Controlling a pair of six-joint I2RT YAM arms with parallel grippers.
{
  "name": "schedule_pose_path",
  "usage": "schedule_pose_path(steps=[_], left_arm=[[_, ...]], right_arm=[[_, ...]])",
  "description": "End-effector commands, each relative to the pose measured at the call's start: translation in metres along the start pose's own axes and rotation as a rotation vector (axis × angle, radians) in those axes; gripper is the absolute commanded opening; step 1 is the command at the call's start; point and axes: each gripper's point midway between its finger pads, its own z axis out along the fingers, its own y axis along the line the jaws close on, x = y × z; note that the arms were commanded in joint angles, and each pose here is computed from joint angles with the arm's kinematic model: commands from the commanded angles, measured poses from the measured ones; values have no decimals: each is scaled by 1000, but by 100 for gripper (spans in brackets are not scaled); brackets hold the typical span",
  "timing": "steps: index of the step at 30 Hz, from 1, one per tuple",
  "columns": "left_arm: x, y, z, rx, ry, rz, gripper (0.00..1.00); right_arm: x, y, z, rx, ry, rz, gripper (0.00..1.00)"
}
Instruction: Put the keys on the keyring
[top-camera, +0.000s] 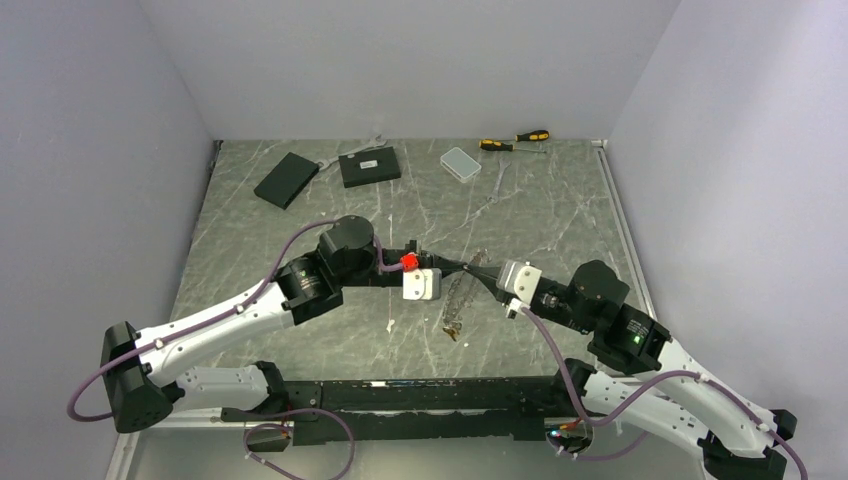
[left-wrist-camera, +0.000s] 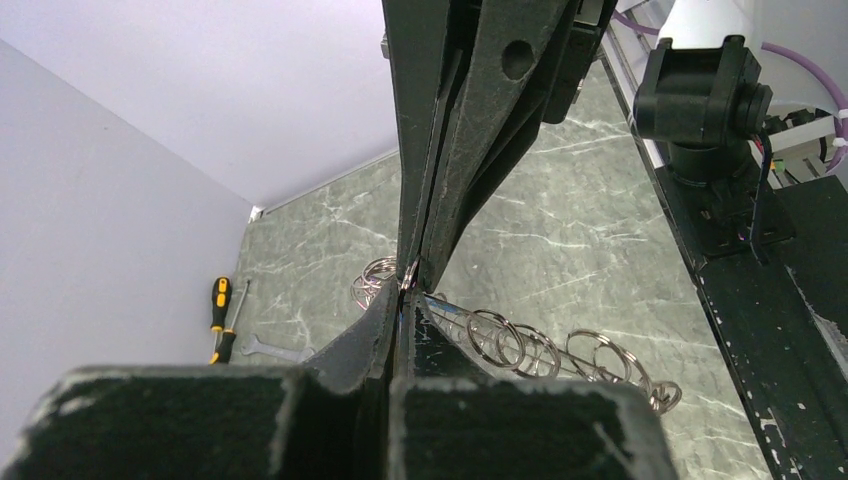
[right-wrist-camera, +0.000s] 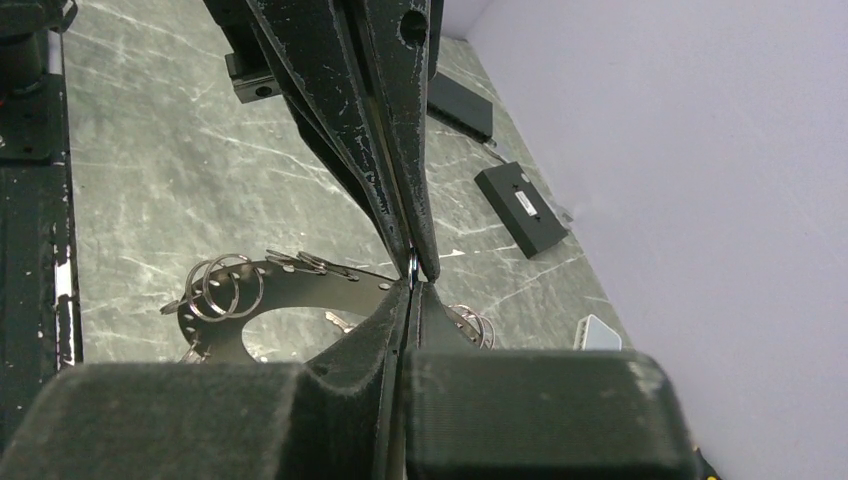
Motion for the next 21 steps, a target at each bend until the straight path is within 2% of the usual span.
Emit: schedule_pose_path(steps=[1, 5, 6, 10, 12, 14, 16, 21], left_arm=[[-34, 7, -5, -24, -112, 37, 0], [-32, 8, -7, -35, -102, 30, 0], [-33, 8, -8, -38, -101, 27, 6], [-30, 6, -13, -48, -90, 20, 48], [-25, 5, -17, -64, -68, 11, 61], [-17, 4, -21, -77, -38, -3, 69], [-6, -1, -24, -80, 2, -33, 72], [26, -7, -31, -161, 78, -178, 87]], right_arm=[[-22, -15, 0, 47, -58, -30, 0], [-23, -17, 0, 45, -53, -46, 0], [-23, -17, 0, 43, -49, -50, 0], [-18, -17, 0, 31, -13, -72, 0], [-16, -17, -1, 30, 3, -82, 0], [-13, -18, -2, 30, 18, -91, 0], [-11, -19, -4, 33, 34, -100, 0], [-2, -21, -8, 43, 88, -116, 0]])
